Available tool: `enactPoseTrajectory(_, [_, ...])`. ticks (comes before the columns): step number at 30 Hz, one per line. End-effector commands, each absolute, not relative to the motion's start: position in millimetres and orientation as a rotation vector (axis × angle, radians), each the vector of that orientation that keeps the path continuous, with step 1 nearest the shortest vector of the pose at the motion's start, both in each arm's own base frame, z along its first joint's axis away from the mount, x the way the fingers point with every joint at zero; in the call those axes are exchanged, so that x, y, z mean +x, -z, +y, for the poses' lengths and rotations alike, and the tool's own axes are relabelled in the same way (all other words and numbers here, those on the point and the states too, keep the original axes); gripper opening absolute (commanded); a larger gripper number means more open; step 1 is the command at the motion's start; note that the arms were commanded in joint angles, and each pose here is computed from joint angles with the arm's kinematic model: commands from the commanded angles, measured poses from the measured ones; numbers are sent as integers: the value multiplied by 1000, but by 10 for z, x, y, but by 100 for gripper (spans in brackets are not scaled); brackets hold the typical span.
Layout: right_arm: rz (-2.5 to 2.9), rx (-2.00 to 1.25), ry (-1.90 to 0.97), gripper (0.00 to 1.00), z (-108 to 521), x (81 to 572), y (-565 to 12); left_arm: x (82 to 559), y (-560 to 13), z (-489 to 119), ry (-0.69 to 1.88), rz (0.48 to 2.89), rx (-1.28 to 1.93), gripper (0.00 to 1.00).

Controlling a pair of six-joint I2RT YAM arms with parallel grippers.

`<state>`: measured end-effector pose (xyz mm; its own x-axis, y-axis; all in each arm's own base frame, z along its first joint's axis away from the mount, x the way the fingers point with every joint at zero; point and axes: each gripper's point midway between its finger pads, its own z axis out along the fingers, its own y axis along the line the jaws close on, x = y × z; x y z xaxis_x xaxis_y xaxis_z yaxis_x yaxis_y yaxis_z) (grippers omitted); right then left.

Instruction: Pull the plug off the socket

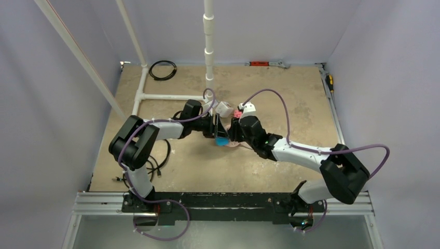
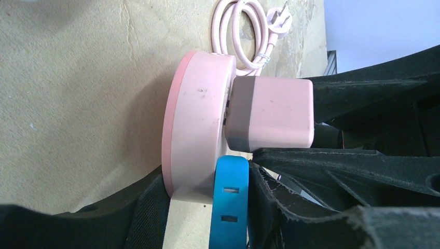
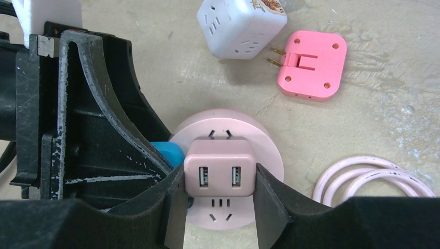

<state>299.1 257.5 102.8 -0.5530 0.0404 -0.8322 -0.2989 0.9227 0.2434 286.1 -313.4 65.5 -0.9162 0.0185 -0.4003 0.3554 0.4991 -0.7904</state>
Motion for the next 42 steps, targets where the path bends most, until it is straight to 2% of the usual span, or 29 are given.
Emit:
enactPoseTrajectory(1, [2025,-103,-351,0,2496,3154,-1344,2978,-674,-3115,1325,2390,315,0])
enactPoseTrajectory(12, [2056,-166,-569,0,2705,3122,-1285,3002,-625,-3087,1283,2404,331,0])
enactPoseTrajectory(20, [2068,-147,-722,0,2584,3190,-1251,3017,-636,-3078,1264,2405,346,0])
enactPoseTrajectory(42, [1957,-48,-522,0,2282,3186,-1445,2987,-673,-3092,1297,2412,306,0])
